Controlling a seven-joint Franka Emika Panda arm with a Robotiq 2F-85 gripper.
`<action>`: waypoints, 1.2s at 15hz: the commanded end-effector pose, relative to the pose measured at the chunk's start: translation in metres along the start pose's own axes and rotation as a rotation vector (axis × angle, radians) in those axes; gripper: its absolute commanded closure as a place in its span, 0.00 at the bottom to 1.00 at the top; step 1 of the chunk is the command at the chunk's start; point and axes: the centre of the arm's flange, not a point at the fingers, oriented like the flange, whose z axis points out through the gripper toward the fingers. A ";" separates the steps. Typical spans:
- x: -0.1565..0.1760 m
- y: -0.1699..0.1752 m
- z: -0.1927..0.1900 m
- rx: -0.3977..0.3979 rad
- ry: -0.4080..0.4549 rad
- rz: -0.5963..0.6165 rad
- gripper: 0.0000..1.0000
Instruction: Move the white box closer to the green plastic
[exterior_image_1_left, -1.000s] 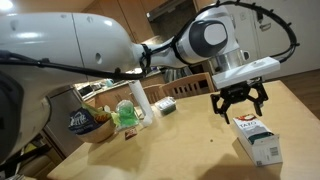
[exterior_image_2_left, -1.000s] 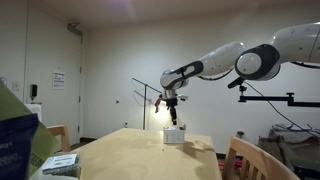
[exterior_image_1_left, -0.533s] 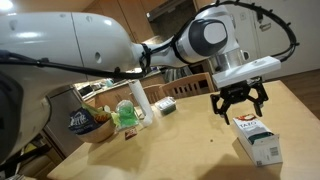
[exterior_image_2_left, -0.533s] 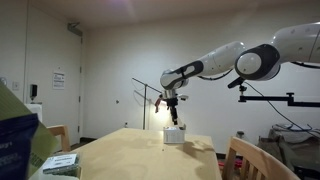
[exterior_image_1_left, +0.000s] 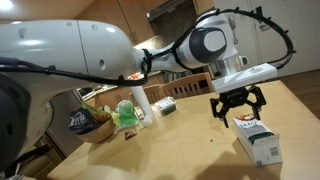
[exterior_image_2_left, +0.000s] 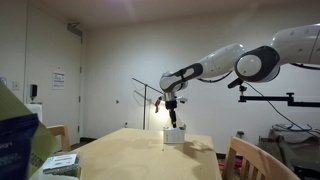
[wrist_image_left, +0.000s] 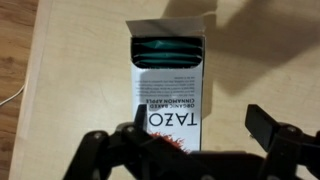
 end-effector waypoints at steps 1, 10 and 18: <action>0.016 0.013 0.006 -0.053 0.017 0.058 0.00; 0.026 0.034 0.024 -0.149 0.071 0.165 0.00; 0.038 0.035 0.050 -0.057 -0.015 0.118 0.00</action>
